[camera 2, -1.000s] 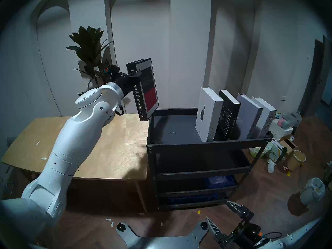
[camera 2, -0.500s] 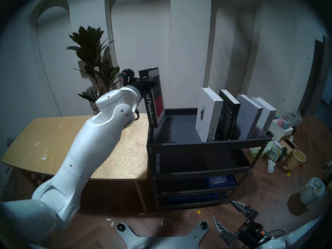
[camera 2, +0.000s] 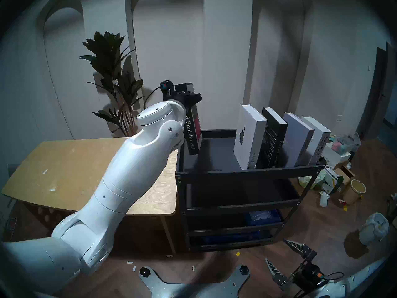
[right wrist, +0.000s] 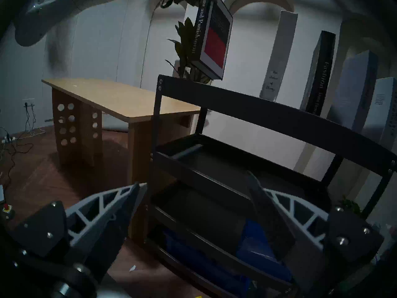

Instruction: Move the books from the display table onto the shelf, standing them upright with spines facing out and tallest at one end

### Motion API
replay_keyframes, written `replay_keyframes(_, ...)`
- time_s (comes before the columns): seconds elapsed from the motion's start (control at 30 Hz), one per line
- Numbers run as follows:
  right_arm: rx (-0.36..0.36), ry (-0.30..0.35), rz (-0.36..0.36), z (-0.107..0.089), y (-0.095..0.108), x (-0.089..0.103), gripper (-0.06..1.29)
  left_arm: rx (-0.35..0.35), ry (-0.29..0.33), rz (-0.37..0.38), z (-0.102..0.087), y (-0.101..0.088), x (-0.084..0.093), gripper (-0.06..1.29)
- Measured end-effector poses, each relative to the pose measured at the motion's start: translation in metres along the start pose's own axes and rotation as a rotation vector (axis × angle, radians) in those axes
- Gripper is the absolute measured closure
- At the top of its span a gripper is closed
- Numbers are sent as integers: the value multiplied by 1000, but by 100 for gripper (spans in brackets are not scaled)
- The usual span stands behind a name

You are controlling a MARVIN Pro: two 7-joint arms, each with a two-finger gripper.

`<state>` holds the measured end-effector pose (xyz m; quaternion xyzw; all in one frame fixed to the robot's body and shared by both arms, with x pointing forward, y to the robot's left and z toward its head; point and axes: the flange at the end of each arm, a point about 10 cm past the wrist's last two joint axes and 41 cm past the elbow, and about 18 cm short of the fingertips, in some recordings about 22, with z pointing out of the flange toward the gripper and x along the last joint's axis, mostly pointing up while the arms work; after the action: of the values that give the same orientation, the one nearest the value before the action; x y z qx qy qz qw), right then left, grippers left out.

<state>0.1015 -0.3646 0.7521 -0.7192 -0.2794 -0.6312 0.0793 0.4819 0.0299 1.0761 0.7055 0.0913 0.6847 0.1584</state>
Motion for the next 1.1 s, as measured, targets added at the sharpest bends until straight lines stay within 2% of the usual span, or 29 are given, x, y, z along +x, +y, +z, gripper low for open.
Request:
replay_keyframes(0.3,-48,-29,-62,-1,27,-13,2,91,18,-11,3,24,2,85)
replay_keyframes(0.7,-124,-99,-128,-14,62,-32,2,229,9,-3,13,48,-37,85)
replay_keyframes(0.9,-171,-116,-137,-15,75,-36,2,239,55,-21,16,52,-51,85)
replay_keyframes(1.1,-210,-128,-134,-14,82,-37,2,228,128,-48,16,39,-59,85)
